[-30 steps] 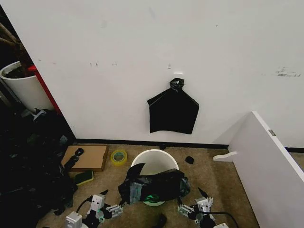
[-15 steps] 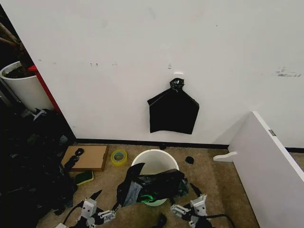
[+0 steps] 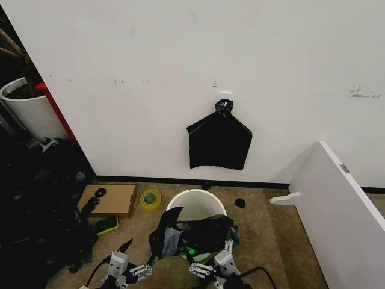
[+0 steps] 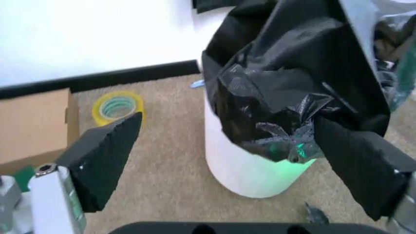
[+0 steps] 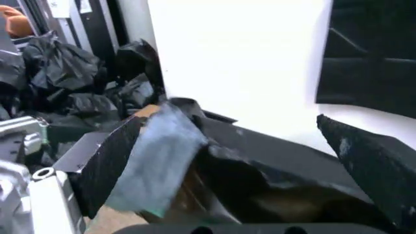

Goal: Place the garbage bag over the trash bin.

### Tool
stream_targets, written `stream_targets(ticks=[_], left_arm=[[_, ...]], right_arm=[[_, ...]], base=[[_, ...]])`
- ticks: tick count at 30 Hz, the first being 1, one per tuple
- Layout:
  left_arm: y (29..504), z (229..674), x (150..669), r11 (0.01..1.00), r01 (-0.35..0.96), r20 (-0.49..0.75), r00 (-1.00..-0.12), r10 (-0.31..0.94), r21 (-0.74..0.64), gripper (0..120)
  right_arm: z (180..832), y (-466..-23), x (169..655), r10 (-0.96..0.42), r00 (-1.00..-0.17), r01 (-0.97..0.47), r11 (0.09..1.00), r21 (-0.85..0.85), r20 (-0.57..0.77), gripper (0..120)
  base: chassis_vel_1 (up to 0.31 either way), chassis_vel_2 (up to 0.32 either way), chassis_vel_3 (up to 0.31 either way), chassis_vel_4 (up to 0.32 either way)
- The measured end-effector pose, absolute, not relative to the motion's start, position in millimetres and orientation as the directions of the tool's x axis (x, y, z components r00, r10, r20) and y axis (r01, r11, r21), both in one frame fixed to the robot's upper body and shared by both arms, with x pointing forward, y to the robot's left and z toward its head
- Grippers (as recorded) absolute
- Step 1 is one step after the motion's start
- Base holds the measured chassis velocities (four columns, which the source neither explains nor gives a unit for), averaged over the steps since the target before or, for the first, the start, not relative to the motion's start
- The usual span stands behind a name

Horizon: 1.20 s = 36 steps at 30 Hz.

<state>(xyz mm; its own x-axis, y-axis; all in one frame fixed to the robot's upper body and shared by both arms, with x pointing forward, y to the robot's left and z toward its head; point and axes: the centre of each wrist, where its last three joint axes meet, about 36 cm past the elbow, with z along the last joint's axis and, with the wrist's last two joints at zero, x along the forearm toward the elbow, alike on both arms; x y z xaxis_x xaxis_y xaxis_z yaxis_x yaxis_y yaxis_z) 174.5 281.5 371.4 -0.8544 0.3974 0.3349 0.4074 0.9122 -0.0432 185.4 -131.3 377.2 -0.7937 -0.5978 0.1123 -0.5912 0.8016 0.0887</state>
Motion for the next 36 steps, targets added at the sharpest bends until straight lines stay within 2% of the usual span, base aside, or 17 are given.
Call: stream_targets(ticks=[8,16,18,21,29,36], left_arm=[[276.8,371.8,176.2,0.903,0.430,0.326,-0.851,0.411,-0.015,100],[289.2,366.0,181.3,0.903,0.430,0.339,-0.847,0.411,-0.020,100],[293.9,364.1,186.8,0.896,0.444,0.330,-0.843,0.425,-0.018,100],[296.8,364.1,192.8,0.887,0.462,0.319,-0.838,0.443,-0.019,100],[298.0,363.1,193.2,0.882,0.471,0.318,-0.835,0.449,-0.010,100],[297.3,361.6,189.4,0.882,0.470,0.322,-0.834,0.448,-0.008,100]], right_arm=[[377.7,-124.9,198.0,-0.629,-0.767,-0.634,0.774,0.007,0.126,100],[388.6,-150.2,210.1,-0.639,-0.744,-0.606,0.768,0.208,0.194,100],[404.2,-166.0,219.2,-0.672,-0.699,-0.577,0.731,0.363,0.243,100],[419.9,-180.4,232.0,-0.714,-0.630,-0.539,0.685,0.491,0.305,100],[419.1,-175.4,257.4,-0.738,-0.531,-0.444,0.661,0.605,0.417,100],[412.5,-156.6,260.9,-0.757,-0.502,-0.450,0.643,0.620,0.420,100]], base=[[0.000,0.000,0.000,0.000],[0.000,0.000,0.000,0.000],[0.000,0.000,0.000,0.000],[0.000,0.000,0.000,0.000],[0.000,0.000,0.000,0.000],[0.000,0.000,0.000,0.000]])
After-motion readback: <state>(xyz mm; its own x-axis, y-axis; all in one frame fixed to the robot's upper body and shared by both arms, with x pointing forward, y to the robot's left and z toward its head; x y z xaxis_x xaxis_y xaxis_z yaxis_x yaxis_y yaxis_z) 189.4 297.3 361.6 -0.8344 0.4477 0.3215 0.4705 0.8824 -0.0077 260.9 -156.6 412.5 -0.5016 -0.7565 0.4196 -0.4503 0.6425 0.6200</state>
